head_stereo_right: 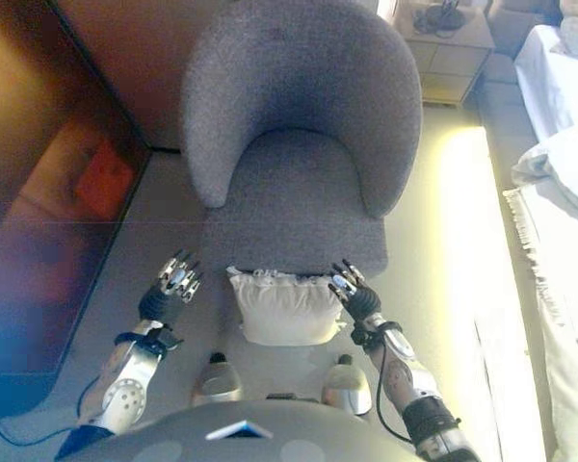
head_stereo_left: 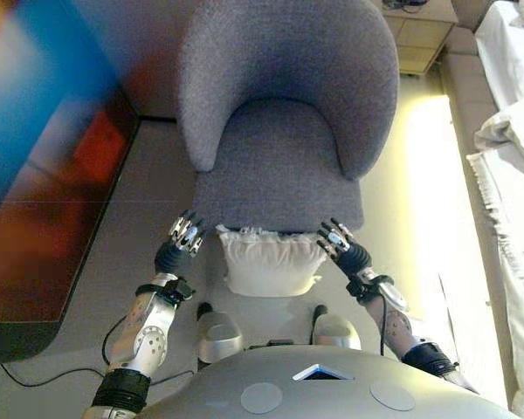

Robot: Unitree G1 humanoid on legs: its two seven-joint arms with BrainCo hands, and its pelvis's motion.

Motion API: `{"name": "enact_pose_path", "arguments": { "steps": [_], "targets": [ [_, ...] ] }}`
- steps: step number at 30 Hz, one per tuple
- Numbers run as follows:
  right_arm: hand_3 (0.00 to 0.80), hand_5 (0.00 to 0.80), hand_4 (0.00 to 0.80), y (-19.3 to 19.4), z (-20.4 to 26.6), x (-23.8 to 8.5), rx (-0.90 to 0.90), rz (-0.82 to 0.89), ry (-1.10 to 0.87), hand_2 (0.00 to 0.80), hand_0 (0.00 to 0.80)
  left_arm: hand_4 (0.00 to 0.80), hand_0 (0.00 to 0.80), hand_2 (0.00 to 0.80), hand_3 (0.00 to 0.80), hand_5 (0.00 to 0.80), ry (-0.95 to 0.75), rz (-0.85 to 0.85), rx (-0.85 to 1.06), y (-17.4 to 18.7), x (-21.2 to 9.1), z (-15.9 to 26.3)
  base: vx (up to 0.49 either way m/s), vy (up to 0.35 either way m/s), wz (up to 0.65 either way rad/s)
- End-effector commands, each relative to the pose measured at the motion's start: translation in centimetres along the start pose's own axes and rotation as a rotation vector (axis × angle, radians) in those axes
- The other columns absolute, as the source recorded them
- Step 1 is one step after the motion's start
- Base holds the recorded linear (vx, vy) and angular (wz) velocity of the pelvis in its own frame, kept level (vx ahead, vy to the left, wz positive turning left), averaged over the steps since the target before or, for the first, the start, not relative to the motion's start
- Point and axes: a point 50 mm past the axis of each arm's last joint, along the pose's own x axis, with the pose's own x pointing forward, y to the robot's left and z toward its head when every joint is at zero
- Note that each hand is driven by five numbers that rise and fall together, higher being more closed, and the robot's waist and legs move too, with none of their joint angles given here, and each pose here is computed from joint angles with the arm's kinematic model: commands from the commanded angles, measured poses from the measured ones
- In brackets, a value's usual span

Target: Pick up the cushion and take it to the sofa

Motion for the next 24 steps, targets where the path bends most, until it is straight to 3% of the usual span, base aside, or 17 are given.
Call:
{"name": "enact_pose_path", "arguments": {
  "steps": [1, 4, 11, 15, 19, 21, 24],
  "targets": [
    [0.0, 0.0, 0.0, 2.5, 3.2, 1.2, -0.025, 0.092, -0.191, 0.0, 0.0, 0.0, 0.0, 0.0, 0.0, 0.0, -0.092, -0.06, 0.123, -0.6, 1.1, 2.9, 0.052, 0.112, 0.7],
    [0.0, 0.0, 0.0, 3.3, 4.0, 0.8, -0.013, 0.111, -0.222, 0.0, 0.0, 0.0, 0.0, 0.0, 0.0, 0.0, -0.122, -0.049, 0.133, -0.8, 1.1, 3.4, 0.086, 0.069, 0.38],
    [0.0, 0.0, 0.0, 3.8, 5.7, 1.6, -0.049, 0.124, -0.29, 0.0, 0.0, 0.0, 0.0, 0.0, 0.0, 0.0, -0.111, -0.055, 0.142, -1.6, 2.5, 4.0, 0.078, -0.007, -0.13],
    [0.0, 0.0, 0.0, 5.1, 5.2, 1.8, 0.208, 0.282, -0.255, 0.0, 0.0, 0.0, 0.0, 0.0, 0.0, 0.0, -0.086, -0.224, -0.118, -3.1, 2.5, 3.4, 0.024, -0.064, -0.14],
    [0.0, 0.0, 0.0, 7.8, 3.4, 1.3, 0.682, 0.661, -0.205, 0.0, 0.0, 0.0, 0.0, 0.0, 0.0, 0.0, -0.038, -0.566, -0.609, -6.1, 1.9, 1.3, 0.036, -0.041, -0.05],
    [0.0, 0.0, 0.0, 8.5, 3.4, 1.1, 0.793, 0.756, -0.223, 0.0, 0.0, 0.0, 0.0, 0.0, 0.0, 0.0, -0.044, -0.652, -0.769, -7.0, 1.5, 0.5, 0.034, -0.016, -0.08],
    [0.0, 0.0, 0.0, 8.8, 3.4, 1.1, 0.759, 0.752, -0.234, 0.0, 0.0, 0.0, 0.0, 0.0, 0.0, 0.0, -0.063, -0.663, -0.819, -7.4, 1.1, -0.2, 0.029, -0.009, -0.07]
  ]
}}
